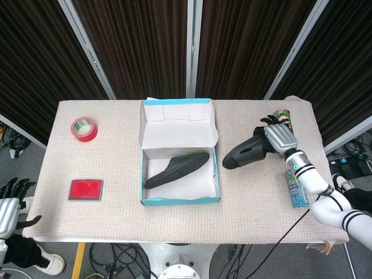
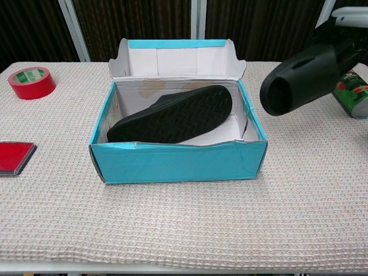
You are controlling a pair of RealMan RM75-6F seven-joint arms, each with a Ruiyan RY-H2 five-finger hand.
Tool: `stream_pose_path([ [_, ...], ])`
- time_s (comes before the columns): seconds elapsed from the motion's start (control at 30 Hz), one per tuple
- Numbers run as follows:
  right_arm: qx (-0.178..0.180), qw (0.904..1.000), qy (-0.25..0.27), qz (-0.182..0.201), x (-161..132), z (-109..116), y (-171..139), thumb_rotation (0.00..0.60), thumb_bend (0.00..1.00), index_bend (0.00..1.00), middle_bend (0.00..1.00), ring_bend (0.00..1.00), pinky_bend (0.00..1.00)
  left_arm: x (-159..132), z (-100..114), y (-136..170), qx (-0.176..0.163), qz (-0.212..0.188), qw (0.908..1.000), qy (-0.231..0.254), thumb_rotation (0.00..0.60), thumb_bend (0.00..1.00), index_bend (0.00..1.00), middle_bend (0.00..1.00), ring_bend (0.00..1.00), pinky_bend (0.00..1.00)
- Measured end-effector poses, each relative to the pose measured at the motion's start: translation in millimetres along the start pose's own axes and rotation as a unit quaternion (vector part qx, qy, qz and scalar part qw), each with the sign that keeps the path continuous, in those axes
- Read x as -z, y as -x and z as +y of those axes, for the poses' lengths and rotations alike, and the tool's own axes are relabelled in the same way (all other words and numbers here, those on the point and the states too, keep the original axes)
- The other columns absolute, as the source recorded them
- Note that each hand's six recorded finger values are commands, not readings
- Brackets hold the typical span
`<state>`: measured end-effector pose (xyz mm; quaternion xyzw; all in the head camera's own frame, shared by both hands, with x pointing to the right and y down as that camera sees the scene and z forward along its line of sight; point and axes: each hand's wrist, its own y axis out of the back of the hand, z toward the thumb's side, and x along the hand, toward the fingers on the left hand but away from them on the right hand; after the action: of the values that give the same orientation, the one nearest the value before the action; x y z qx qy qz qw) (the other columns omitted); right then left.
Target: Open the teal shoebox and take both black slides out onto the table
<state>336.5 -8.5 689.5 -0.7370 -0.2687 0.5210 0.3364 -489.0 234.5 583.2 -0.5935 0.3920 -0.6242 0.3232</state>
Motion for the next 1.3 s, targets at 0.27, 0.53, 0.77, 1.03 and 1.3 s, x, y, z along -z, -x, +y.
stream_pose_path([
  [0.27, -0.024, 0.9964, -0.081, 0.007, -14.3, -14.2, 10.5, 0.600, 0.01, 0.00, 0.00, 0.00, 0.00, -22.1, 23.3, -24.5, -0.023, -0.054, 0.9982, -0.002, 0.600, 0.06, 0.20, 0.13, 0.04, 0.15],
  [0.53, 0.000, 0.9985, -0.051, 0.018, -31.7, 14.8, -7.4, 0.600, 0.01, 0.00, 0.00, 0.00, 0.00, -95.9, 57.3, -72.8, -0.039, -0.182, 0.9822, 0.030, 0.600, 0.06, 0.20, 0.13, 0.04, 0.16],
  [0.77, 0.057, 0.9983, -0.011, 0.001, -21.2, 59.5, -40.2, 0.600, 0.01, 0.00, 0.00, 0.00, 0.00, -188.4, 58.7, -105.2, -0.004, -0.282, 0.9589, 0.035, 0.600, 0.06, 0.20, 0.15, 0.09, 0.20],
  [1.03, 0.079, 0.9967, 0.009, -0.018, -6.4, 67.9, -59.1, 0.600, 0.02, 0.00, 0.00, 0.00, 0.00, -271.2, 24.5, -115.4, 0.053, -0.324, 0.9441, 0.031, 0.600, 0.06, 0.26, 0.23, 0.16, 0.28],
  [1.3, 0.083, 0.9963, 0.015, -0.018, -3.0, 65.2, -62.5, 0.600, 0.02, 0.00, 0.00, 0.00, 0.00, -329.1, -8.2, -114.2, 0.097, -0.335, 0.9367, 0.034, 0.600, 0.06, 0.24, 0.23, 0.19, 0.31],
])
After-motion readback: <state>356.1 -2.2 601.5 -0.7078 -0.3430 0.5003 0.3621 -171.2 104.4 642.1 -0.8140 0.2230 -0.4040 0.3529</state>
